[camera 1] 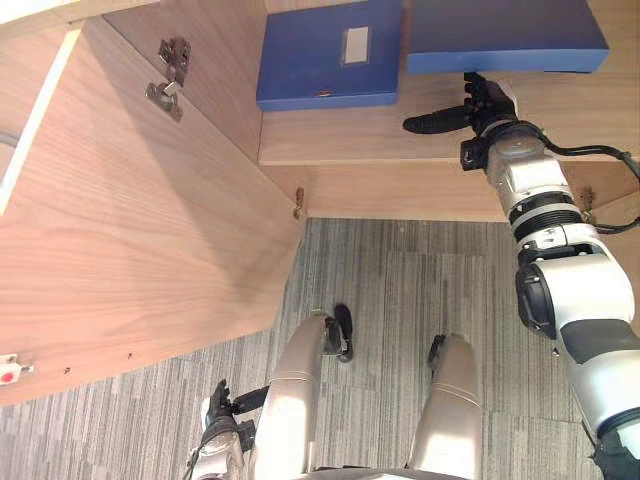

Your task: Walk over to the cabinet, pick up the folder, carry it to the office cabinet, place the folder inside the office cabinet, then close the office cabinet door

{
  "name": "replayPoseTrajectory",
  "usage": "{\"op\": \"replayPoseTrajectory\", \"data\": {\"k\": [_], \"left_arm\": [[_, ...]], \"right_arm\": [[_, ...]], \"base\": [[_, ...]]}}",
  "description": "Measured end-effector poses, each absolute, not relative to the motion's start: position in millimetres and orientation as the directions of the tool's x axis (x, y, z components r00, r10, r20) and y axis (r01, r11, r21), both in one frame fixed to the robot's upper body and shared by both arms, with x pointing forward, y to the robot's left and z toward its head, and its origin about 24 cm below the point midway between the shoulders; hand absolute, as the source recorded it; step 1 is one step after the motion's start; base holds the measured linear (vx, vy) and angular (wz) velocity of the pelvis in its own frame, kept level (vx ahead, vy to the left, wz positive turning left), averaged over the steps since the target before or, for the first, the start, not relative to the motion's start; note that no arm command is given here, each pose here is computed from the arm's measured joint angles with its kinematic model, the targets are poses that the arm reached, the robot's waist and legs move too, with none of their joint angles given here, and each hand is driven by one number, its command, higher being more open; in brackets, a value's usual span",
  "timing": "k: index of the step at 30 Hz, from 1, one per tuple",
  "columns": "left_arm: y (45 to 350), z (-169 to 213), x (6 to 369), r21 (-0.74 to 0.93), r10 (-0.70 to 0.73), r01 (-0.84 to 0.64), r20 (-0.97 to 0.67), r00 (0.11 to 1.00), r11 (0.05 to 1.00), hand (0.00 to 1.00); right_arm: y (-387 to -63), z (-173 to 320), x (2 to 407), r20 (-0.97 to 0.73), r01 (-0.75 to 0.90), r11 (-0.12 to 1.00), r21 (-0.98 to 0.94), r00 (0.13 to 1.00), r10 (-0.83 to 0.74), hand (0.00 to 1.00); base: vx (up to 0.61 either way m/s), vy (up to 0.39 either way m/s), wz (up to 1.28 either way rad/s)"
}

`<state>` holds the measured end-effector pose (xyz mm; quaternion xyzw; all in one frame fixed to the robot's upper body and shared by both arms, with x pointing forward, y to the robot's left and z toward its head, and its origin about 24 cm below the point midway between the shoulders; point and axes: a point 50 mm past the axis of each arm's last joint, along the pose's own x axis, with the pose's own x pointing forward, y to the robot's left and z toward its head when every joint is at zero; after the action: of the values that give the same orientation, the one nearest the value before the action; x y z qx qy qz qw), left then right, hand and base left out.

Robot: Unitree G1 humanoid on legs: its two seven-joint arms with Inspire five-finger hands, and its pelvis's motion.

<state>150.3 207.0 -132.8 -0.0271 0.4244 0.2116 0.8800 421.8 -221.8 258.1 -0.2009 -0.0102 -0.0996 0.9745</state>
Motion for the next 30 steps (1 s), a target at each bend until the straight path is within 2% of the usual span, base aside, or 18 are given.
{"op": "replayPoseTrajectory", "data": {"k": [3, 6, 9, 13, 15, 20, 26, 30], "left_arm": [[206, -133, 151, 0.130, 0.329, -0.364, -0.759, 0.562, 0.922, 1.00], [207, -133, 151, 0.122, 0.310, -0.343, -0.761, 0.569, 0.931, 1.00], [207, -132, 152, 0.125, 0.290, -0.307, -0.761, 0.580, 0.943, 1.00], [208, -133, 152, 0.113, 0.268, -0.288, -0.766, 0.584, 0.951, 1.00], [208, -133, 151, 0.110, 0.260, -0.281, -0.770, 0.582, 0.954, 1.00], [210, -136, 149, 0.111, 0.245, -0.259, -0.783, 0.572, 0.959, 1.00], [212, -141, 141, 0.141, 0.245, -0.227, -0.806, 0.539, 0.964, 1.00], [214, -144, 134, 0.153, 0.250, -0.224, -0.821, 0.513, 0.962, 1.00]], "right_arm": [[-236, 263, 418, 0.070, 0.223, 0.816, -0.533, 0.973, -0.220, 1.00], [-259, 269, 412, 0.088, 0.261, 0.625, -0.736, 0.952, -0.295, 1.00], [-272, 264, 408, 0.079, 0.246, 0.505, -0.828, 0.941, -0.329, 1.00], [-284, 229, 403, -0.028, 0.129, 0.446, -0.886, 0.944, -0.328, 1.00], [-284, 214, 400, -0.032, 0.088, 0.381, -0.921, 0.954, -0.297, 1.00], [-283, 188, 396, -0.094, -0.010, 0.300, -0.954, 0.959, -0.267, 1.00], [-268, 129, 388, -0.258, -0.208, 0.241, -0.948, 0.945, -0.200, 1.00], [-259, 61, 365, -0.475, -0.410, 0.307, -0.859, 0.862, -0.178, 1.00]], "base": [[0.00, 0.000, 0.00], [0.01, 0.020, 0.00], [0.01, 0.030, -0.03], [0.01, 0.001, -0.01], [0.03, 0.006, -0.07], [0.00, 0.002, -0.01], [0.03, 0.019, -0.20], [0.08, 0.007, -0.16]]}}
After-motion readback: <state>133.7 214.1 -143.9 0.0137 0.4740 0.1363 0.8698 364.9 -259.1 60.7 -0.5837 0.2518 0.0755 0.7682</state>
